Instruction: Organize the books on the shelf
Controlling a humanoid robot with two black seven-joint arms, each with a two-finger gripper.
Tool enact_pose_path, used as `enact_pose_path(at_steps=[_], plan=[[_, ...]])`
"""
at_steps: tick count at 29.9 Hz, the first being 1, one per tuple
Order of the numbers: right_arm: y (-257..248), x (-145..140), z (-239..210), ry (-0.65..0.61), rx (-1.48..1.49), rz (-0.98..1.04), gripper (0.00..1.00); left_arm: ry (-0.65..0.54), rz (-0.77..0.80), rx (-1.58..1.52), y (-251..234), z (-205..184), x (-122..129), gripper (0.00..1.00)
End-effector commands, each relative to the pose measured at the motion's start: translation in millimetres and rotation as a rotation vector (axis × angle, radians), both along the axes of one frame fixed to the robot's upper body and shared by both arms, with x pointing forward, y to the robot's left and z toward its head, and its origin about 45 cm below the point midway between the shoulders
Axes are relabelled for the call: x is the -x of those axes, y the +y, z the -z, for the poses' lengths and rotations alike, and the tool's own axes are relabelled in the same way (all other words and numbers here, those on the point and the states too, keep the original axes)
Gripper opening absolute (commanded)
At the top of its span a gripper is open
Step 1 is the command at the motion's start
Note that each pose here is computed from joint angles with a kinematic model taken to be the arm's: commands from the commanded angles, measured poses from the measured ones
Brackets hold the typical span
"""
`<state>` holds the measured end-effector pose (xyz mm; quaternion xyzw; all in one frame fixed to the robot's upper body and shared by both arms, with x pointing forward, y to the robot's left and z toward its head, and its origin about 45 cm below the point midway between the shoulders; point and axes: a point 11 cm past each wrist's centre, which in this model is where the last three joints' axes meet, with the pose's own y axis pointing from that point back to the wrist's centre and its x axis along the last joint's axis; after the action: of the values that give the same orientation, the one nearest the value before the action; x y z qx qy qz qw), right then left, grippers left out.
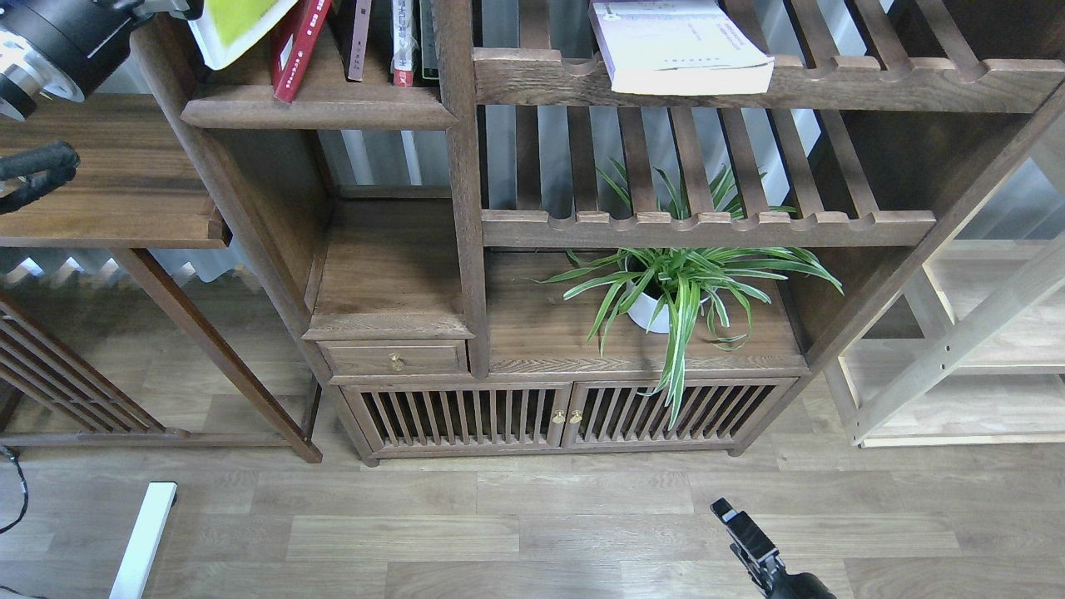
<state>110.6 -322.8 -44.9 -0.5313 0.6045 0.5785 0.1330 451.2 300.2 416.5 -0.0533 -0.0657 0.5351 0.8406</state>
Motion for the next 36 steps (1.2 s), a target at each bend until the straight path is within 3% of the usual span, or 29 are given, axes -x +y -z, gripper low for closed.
enact_pose_path(at_steps=[1, 15, 21, 36], plan=[[-3, 3, 0, 0.006, 0.006, 0.000, 0.99, -0.012, -0.005, 0.003, 1, 5, -3, 0.00], [-7, 30, 6, 0.058, 0.009, 0.017, 0.99, -0.075, -0.019, -0.008, -12, -6, -20, 0.00], [-9, 39, 7, 0.075, 0.011, 0.026, 0.99, -0.055, -0.046, -0.002, -5, 4, -25, 0.00], [-17, 64, 10, 0.123, 0.018, 0.049, 0.99, -0.031, -0.014, -0.013, -46, 12, -48, 0.00]])
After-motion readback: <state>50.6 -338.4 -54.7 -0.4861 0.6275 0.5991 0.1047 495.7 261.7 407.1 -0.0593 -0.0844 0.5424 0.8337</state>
